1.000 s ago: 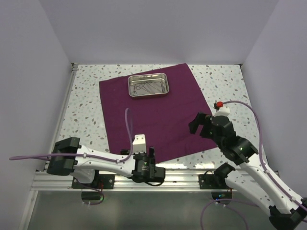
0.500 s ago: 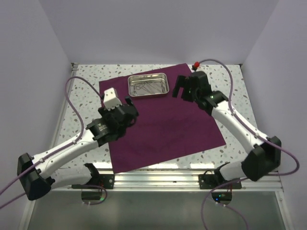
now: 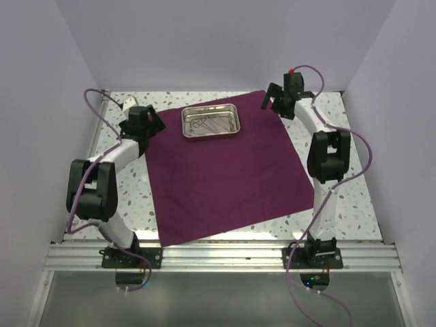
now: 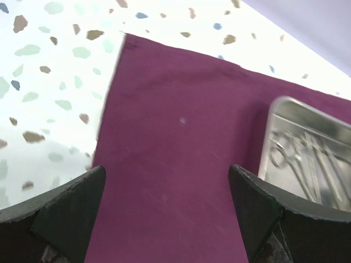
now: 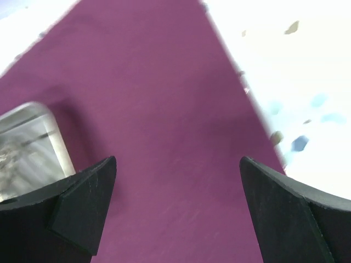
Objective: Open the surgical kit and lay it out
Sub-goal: Smooth out the surgical kit at the center of the board, then adjust the surgical kit at the center of the board.
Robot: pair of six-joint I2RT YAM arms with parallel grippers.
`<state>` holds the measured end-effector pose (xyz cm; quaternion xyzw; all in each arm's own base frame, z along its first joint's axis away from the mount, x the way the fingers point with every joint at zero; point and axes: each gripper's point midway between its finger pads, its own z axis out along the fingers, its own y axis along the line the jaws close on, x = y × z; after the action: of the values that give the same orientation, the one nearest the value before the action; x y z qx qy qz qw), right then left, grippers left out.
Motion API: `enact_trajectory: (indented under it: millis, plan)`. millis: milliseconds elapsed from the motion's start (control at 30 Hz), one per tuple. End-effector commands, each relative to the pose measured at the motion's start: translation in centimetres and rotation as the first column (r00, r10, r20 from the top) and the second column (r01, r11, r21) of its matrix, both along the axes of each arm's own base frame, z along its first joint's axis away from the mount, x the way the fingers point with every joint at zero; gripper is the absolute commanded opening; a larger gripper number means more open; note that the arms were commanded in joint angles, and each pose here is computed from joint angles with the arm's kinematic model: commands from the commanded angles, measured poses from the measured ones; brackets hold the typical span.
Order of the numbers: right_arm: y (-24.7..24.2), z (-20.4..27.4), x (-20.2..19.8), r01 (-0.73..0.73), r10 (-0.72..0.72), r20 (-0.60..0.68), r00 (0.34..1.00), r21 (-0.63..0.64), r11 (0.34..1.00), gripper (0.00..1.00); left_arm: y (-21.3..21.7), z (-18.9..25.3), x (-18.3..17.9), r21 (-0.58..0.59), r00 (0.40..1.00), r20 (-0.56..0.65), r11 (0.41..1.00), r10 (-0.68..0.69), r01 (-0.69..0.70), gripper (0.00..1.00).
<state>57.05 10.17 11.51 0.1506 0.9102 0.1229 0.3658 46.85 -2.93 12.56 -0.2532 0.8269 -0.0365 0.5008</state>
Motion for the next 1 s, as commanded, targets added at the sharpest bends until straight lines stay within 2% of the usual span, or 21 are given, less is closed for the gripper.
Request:
enact_trajectory:
  millis: [0,33,67,100,133,200,333,467,600,733,833,967]
  plan:
    - [-0.4,2.6,3.1,-0.051,0.05,0.059,0.997,0.009,0.999,0.98,1.2,1.5,4.7,-0.082,0.99,0.124,0.993,-0.074,0.084,0.96]
    - [-0.6,2.5,3.7,-0.051,0.051,0.061,0.997,-0.005,0.999,0.98,1.5,-0.6,5.3,-0.092,0.994,0.084,0.993,-0.07,0.078,0.96]
    - [-1.3,0.2,4.2,-0.039,0.039,0.015,0.999,-0.025,0.999,0.98,1.7,-0.3,6.3,-0.096,0.993,0.094,0.992,-0.072,0.081,0.96]
    - [-1.5,2.1,5.5,-0.033,0.035,0.068,0.997,-0.027,0.999,0.98,1.8,-0.8,6.8,-0.1,0.993,0.087,0.992,-0.074,0.083,0.95]
    - [-1.7,2.0,6.0,-0.029,0.03,0.072,0.997,-0.024,0.999,0.98,1.8,-2.6,7.3,-0.1,0.996,0.055,0.992,-0.077,0.082,0.95]
    - [-2.1,1.6,7.3,-0.024,0.025,0.091,0.996,-0.019,1.0,0.98,1.6,-2.8,8.6,-0.106,0.995,0.05,0.991,-0.081,0.086,0.94]
    - [-2.9,-0.2,8.4,0.0,0.0,0.096,0.995,-0.006,1.0,0.98,1.5,-6.2,9.9,-0.124,0.996,-0.01,0.989,-0.084,0.082,0.92]
    - [-3.6,-2.5,9.1,0.009,-0.009,0.079,0.997,0.009,1.0,0.98,1.4,-7.7,10.4,-0.141,0.996,-0.042,0.988,-0.074,0.068,0.87]
    - [-3.7,-3.8,9.5,0.014,-0.016,0.068,0.998,0.034,0.999,0.98,2.4,-7.9,10.2,-0.122,0.997,-0.079,0.992,-0.015,0.005,0.83]
    - [-4.0,-4.6,9.6,0.023,-0.026,0.062,0.998,0.043,0.999,0.98,3.6,-4.7,8.7,-0.077,0.999,-0.001,0.996,0.035,-0.035,0.84]
    - [-3.4,-5.1,9.7,0.016,-0.02,0.057,0.998,0.074,0.997,0.98,5.3,-3.7,7.7,-0.007,0.995,-0.029,0.995,0.1,-0.1,0.85]
    - [-2.6,-6.0,9.8,0.004,-0.01,0.048,0.999,0.127,0.992,0.98,6.5,-5.0,6.8,0.031,0.983,-0.097,0.988,0.153,-0.151,0.87]
